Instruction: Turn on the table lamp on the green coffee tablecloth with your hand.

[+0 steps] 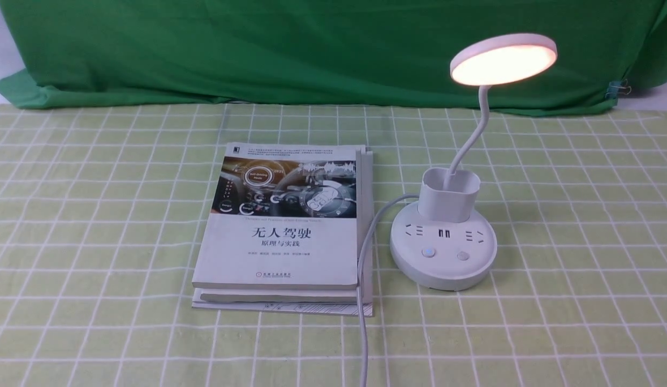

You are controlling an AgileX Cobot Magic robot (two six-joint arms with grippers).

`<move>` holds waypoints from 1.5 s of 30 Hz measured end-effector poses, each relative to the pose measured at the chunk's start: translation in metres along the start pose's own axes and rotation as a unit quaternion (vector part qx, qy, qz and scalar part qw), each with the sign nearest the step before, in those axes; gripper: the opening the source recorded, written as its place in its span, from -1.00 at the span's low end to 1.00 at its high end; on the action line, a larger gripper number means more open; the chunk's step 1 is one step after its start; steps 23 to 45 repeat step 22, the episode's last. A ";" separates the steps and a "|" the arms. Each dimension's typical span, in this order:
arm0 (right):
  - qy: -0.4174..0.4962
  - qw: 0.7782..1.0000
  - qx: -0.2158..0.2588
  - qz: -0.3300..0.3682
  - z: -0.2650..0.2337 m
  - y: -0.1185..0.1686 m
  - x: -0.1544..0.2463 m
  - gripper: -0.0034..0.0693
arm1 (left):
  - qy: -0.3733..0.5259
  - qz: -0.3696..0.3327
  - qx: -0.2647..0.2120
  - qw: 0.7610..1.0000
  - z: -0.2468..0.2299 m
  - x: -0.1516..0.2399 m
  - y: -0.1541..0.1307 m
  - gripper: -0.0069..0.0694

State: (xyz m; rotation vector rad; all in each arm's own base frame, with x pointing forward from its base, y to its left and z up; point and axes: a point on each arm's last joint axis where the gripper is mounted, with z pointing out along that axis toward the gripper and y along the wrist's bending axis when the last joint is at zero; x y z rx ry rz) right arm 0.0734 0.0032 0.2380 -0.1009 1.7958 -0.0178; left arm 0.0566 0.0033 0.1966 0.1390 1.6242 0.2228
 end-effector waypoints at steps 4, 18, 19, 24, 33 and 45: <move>-0.016 0.999 0.036 0.006 -0.005 -0.001 0.041 -0.83 | 0.000 0.000 0.000 1.000 0.000 0.000 0.000 -0.75; -0.023 0.998 0.051 0.010 -0.006 -0.002 0.053 -0.82 | 0.000 0.000 0.000 1.000 0.000 0.000 0.000 -0.75; -0.023 0.998 0.051 0.010 -0.006 -0.002 0.053 -0.82 | 0.000 0.000 0.000 1.000 0.000 0.000 0.000 -0.75; -0.023 0.998 0.051 0.010 -0.006 -0.002 0.053 -0.81 | 0.000 0.000 0.000 1.000 0.000 0.000 0.000 -0.75; -0.023 0.998 0.051 0.010 -0.006 -0.002 0.053 -0.81 | 0.000 0.000 0.000 1.000 0.000 0.000 0.000 -0.75; -0.023 0.998 0.051 0.010 -0.006 -0.002 0.053 -0.81 | 0.000 0.000 0.000 1.000 0.000 0.000 0.000 -0.75</move>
